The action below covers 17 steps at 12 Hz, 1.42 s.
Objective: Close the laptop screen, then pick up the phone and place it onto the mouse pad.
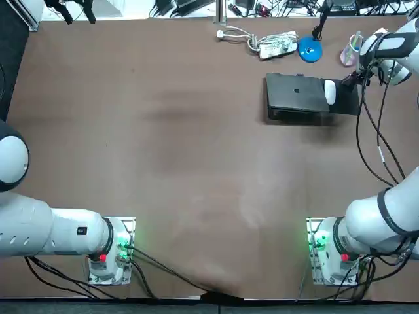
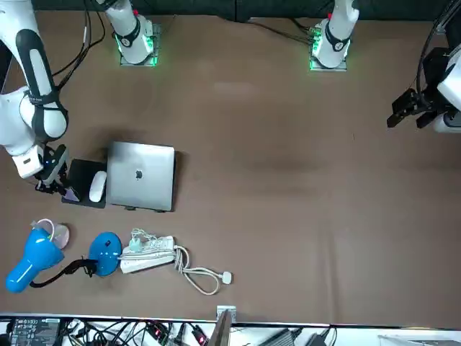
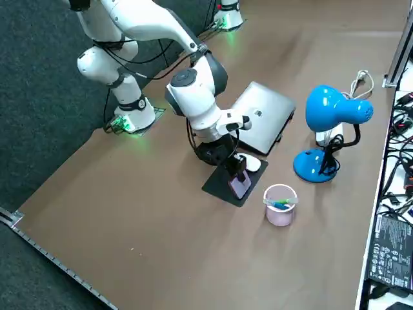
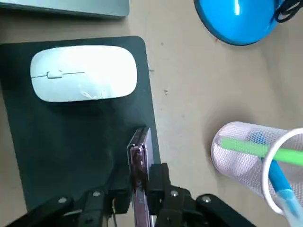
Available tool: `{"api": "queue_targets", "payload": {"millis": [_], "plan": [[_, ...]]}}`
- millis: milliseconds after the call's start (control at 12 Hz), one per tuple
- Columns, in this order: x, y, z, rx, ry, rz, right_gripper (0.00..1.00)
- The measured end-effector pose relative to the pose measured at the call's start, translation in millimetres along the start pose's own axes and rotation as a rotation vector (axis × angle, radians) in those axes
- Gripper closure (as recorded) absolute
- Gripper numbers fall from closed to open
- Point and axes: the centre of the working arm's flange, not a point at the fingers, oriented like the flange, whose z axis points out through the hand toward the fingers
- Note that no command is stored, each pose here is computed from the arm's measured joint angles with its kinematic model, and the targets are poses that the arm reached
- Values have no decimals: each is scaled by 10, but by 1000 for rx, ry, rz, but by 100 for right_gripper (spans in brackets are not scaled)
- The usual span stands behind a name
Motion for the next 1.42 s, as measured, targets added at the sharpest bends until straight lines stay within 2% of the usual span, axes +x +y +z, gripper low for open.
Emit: {"api": "queue_targets", "payload": {"millis": [1083, 1167, 1417], "plan": [[70, 3, 66, -13, 4, 3, 79], [71, -3, 71, -8, 5, 3, 77], [70, -49, 101, 35, 21, 6, 46]]}}
